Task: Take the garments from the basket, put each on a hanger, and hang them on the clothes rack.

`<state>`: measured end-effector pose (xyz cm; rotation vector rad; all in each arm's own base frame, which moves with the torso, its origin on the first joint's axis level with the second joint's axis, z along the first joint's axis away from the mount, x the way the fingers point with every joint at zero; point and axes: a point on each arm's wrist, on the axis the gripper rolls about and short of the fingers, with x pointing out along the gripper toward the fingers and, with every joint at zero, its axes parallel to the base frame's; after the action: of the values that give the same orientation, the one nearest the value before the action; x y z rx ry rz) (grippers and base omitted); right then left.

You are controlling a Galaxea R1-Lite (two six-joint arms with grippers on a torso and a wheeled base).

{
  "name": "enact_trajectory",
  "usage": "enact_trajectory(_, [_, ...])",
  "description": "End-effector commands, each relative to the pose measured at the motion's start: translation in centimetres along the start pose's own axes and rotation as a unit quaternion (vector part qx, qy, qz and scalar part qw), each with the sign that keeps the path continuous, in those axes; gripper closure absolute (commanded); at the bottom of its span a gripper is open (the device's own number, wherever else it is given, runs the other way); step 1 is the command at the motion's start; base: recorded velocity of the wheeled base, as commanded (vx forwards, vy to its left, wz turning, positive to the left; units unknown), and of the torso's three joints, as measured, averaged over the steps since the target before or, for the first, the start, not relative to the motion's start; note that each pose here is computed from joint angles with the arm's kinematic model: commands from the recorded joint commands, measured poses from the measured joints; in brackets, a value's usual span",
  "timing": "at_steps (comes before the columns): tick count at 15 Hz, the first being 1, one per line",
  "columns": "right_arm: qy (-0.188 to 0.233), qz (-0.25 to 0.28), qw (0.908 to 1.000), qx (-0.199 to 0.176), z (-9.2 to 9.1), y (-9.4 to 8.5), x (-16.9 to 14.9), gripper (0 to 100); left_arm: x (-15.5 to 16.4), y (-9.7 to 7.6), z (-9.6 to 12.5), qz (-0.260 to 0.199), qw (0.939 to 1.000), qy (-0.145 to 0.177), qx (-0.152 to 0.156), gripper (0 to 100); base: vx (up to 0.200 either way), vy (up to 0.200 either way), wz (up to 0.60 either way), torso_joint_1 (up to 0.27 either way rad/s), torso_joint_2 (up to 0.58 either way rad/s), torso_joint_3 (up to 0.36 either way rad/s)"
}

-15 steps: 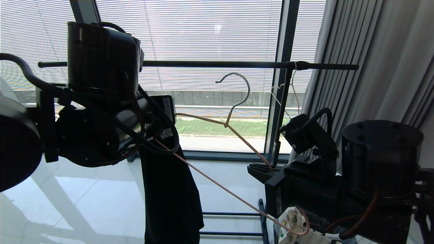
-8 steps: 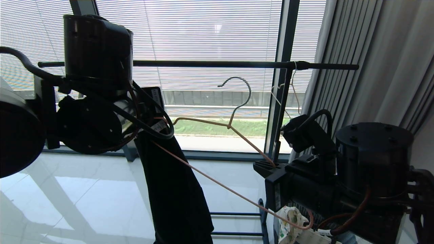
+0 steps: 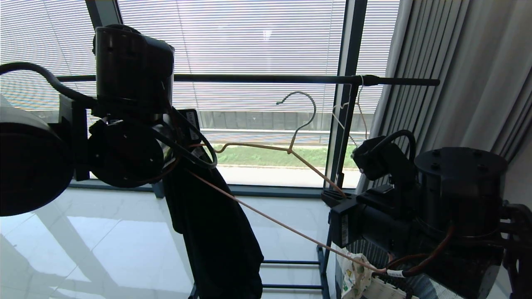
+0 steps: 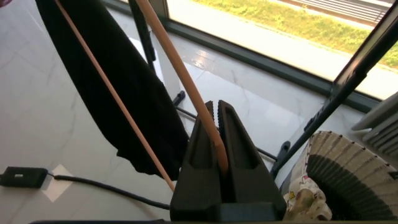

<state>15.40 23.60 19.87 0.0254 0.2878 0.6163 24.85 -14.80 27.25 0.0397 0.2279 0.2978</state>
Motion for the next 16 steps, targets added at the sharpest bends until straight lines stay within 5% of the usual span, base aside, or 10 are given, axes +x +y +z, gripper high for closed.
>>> enact_trajectory(1, [0.004, -0.007, 1.0000, -0.002, -0.3, 0.0, 0.3, 100, 0.4, -0.3, 0.2, 0.006, 1.0000, -0.002, -0.002, 100, 0.000, 0.000, 0.00, 0.000, 0.00, 0.000])
enact_trajectory(16, [-0.040, 0.008, 0.9992, 0.007, 0.8, 4.9, 6.5, 100, -1.3, -2.0, 0.7, -0.035, 0.9991, -0.011, -0.020, 100, 0.000, 0.000, 0.00, 0.000, 0.00, 0.000])
